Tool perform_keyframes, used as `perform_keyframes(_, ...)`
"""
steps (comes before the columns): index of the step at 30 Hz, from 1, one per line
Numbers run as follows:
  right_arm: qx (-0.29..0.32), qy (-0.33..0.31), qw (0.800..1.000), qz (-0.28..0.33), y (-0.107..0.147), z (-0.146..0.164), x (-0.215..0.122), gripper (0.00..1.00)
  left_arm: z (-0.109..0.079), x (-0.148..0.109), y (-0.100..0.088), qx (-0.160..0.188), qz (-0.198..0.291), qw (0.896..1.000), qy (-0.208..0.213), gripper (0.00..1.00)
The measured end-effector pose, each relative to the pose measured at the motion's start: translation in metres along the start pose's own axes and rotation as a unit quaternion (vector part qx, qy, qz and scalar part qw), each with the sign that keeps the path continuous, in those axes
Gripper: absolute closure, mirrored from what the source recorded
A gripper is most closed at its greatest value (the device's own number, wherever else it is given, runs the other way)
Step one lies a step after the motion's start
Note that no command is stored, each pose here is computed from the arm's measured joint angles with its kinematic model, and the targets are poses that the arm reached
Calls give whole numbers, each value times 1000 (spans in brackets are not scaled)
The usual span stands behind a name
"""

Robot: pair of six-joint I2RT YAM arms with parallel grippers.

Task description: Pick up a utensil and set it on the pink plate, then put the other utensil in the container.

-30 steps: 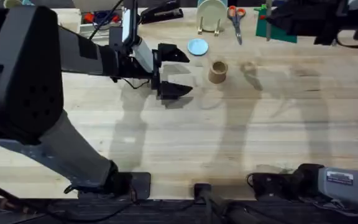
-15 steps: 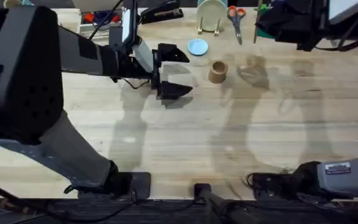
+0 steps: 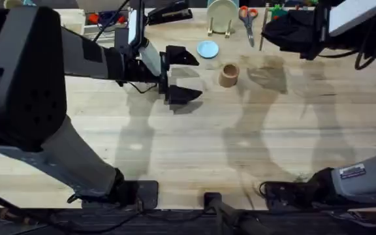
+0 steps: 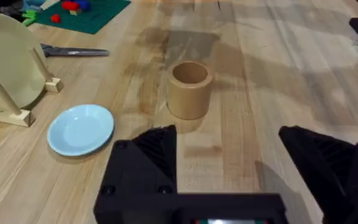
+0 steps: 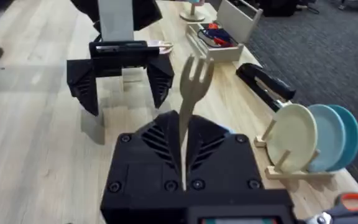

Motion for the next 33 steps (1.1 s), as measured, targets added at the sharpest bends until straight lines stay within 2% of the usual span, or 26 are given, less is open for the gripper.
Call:
perform_keyframes(13, -12, -41, 999, -8, 2, 8, 27, 970, 0, 0, 0, 0, 0, 1000, 0, 6)
perform_keyframes(24, 28, -54, 998, -8, 34, 6, 37, 970, 0, 0, 0, 0, 0, 1000, 0, 6)
perform_keyframes(33, 43, -68, 997, -8, 50, 7, 47, 970, 0, 0, 0, 0, 0, 1000, 0, 6)
Point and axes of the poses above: each hand's point on the last joint's axis, 136 mm out from that joint toward the fingers, its own x axis out along the fingers, its own z axis along the line the jaws close on, y = z × x, the point moved 7 cm from there along -x, back along the fingers, and after that the axes turned 2 degrees about x, right-handed, at the moved point
